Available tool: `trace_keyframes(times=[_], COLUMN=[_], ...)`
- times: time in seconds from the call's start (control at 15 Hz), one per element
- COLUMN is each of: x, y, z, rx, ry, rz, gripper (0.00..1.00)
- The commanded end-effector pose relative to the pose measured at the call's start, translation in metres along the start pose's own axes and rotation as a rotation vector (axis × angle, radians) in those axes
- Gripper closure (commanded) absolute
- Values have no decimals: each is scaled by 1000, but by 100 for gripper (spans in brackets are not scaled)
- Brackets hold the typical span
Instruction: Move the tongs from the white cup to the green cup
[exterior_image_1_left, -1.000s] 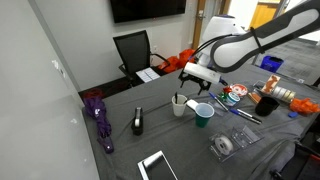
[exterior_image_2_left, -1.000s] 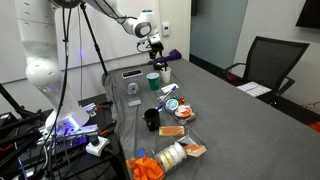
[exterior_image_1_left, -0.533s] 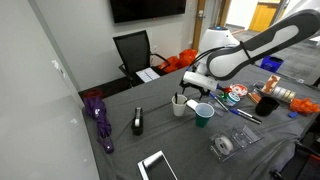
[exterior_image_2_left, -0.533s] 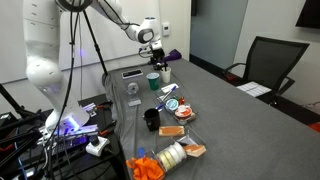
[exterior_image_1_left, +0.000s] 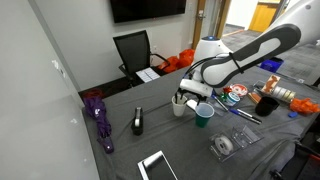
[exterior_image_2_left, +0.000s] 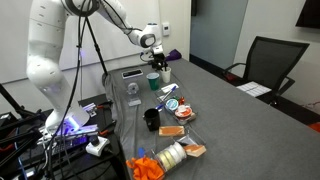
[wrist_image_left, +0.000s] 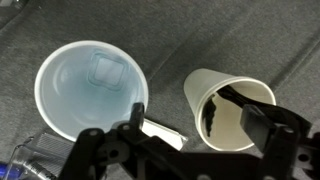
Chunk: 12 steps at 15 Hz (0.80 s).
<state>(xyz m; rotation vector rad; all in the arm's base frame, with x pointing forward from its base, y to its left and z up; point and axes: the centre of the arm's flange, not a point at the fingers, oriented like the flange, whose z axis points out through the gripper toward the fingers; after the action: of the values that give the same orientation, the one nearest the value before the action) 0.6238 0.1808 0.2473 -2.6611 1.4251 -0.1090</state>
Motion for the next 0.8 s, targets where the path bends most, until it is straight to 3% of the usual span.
trace_keyframes(times=[0.0,0.67,0.73], x=[1,8,9], y=[-8,-10,-10], z=[12,19,19], rx=[32,87,90], ry=[21,42,43], rz=[9,18,17], gripper=[26,97,99])
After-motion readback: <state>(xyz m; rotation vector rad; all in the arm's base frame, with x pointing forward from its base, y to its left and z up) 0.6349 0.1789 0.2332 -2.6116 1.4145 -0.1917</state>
